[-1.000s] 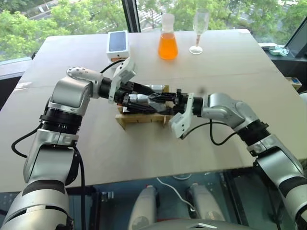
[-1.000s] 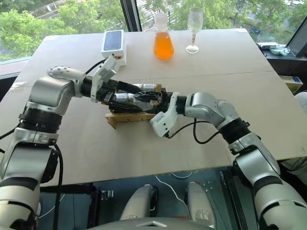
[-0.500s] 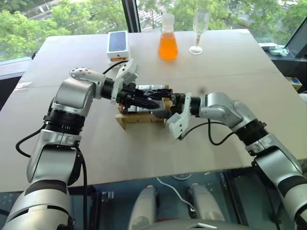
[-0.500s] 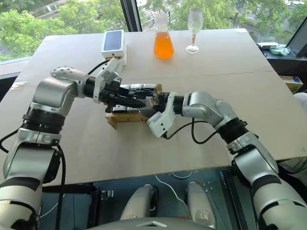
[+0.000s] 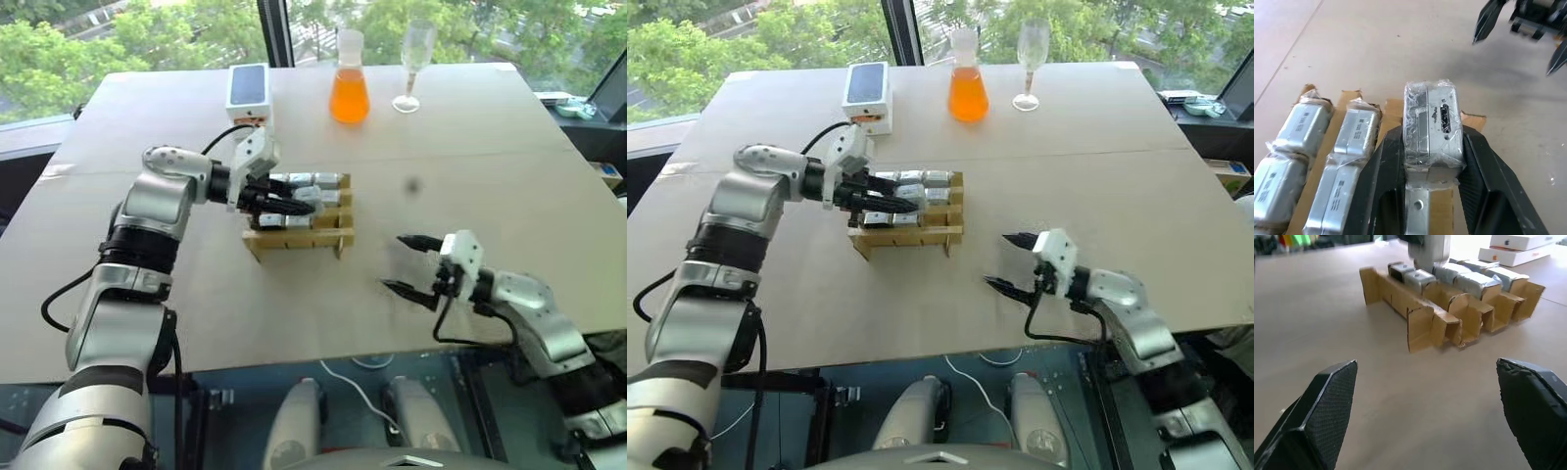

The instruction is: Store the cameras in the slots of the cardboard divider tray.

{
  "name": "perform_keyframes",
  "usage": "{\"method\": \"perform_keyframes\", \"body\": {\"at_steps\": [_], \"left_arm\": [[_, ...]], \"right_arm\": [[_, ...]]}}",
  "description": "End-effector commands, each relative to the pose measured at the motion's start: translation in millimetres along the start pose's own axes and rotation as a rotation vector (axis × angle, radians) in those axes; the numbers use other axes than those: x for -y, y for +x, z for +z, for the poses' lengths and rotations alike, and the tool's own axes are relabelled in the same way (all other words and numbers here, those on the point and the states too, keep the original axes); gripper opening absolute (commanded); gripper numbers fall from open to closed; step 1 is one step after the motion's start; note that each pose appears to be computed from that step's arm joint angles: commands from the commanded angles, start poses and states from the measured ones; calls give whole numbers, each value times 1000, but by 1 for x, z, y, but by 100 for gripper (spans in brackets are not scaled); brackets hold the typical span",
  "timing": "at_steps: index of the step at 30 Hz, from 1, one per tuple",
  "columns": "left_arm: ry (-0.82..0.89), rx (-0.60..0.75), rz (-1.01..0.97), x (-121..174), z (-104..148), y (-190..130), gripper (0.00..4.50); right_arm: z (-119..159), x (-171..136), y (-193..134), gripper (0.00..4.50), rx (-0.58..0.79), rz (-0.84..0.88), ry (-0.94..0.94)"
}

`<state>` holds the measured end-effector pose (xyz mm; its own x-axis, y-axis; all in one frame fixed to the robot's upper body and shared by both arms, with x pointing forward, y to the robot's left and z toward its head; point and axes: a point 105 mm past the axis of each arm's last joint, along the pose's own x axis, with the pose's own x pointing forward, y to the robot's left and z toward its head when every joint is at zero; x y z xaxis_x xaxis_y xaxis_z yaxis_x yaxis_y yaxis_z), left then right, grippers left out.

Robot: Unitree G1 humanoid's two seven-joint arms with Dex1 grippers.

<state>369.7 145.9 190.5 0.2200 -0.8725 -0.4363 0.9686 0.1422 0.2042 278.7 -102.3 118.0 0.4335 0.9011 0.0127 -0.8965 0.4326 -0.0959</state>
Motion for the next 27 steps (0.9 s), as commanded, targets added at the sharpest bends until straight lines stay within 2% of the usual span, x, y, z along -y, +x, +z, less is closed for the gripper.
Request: {"method": "perform_keyframes", "body": {"at_steps": [1, 8, 15, 27], "left_arm": [[101, 5, 34, -12, 8, 0, 85], [134, -36, 11, -17, -8, 13, 85], [96, 76, -25, -20, 13, 25, 85], [114, -68, -114, -5, -20, 25, 85]], "right_arm": [[5, -18, -12, 450, 43, 31, 62], [6, -23, -18, 450, 69, -13, 129], [5, -20, -22, 450, 62, -48, 116], [7, -16, -23, 450, 73, -72, 104]]}}
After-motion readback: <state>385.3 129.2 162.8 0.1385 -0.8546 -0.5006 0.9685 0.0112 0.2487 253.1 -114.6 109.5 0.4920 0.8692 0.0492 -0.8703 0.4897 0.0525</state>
